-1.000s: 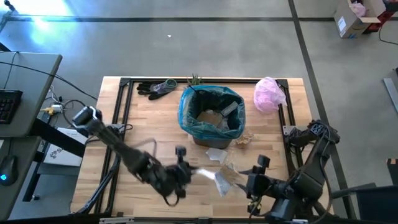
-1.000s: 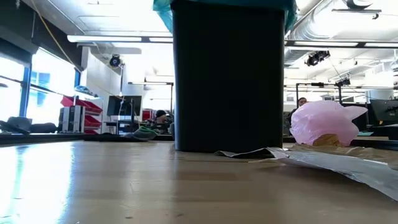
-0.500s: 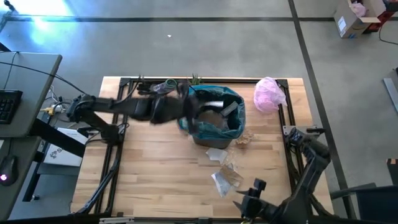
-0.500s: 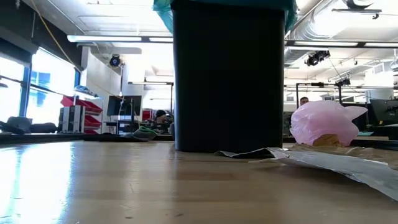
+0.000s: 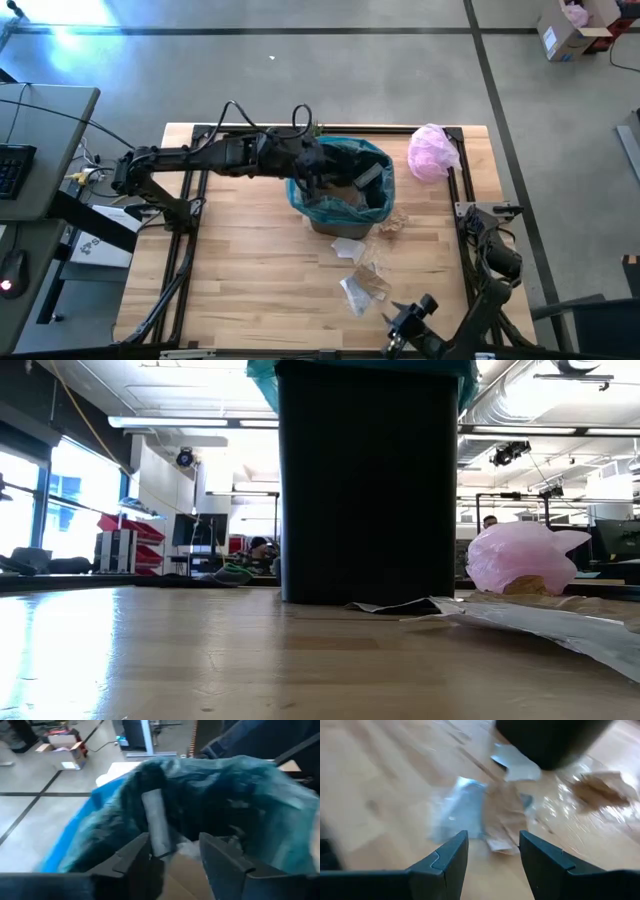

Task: Place trash/remove bag and relplace
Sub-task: Put the brown napkin into the trash bin

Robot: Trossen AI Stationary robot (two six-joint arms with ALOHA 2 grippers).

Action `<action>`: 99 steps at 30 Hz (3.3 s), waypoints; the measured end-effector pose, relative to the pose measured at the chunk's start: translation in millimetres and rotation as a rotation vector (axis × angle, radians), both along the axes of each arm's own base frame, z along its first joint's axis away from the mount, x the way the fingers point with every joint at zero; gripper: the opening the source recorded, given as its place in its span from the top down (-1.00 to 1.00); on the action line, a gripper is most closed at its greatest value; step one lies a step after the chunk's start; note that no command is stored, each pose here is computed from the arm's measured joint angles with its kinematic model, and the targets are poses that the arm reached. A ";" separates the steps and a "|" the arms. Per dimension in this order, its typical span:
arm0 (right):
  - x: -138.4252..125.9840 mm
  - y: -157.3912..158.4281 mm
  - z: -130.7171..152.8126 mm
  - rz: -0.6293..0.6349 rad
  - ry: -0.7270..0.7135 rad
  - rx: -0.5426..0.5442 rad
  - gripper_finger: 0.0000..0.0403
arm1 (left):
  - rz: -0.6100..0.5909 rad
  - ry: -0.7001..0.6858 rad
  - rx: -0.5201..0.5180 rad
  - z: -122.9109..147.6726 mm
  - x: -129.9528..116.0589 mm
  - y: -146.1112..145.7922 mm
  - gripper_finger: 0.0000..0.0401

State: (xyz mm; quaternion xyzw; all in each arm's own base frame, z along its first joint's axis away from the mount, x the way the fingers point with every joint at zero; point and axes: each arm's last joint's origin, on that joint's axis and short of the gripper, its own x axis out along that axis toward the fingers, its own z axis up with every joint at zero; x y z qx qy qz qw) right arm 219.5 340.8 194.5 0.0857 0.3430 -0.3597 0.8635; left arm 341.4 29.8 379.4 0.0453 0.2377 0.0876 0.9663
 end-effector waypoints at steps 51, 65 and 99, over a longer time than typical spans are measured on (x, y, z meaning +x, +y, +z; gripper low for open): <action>28.6 -86.5 -93.1 0.183 0.022 0.184 0.99 | -0.297 0.015 0.234 34.7 -54.3 -183.4 0.09; 33.7 -78.8 -32.5 0.245 0.060 0.094 1.00 | -0.286 0.050 0.204 27.1 -54.8 -186.6 0.09; 34.9 -72.8 -35.1 0.304 0.015 0.074 1.00 | -0.240 0.061 0.240 24.7 -64.7 -197.9 0.09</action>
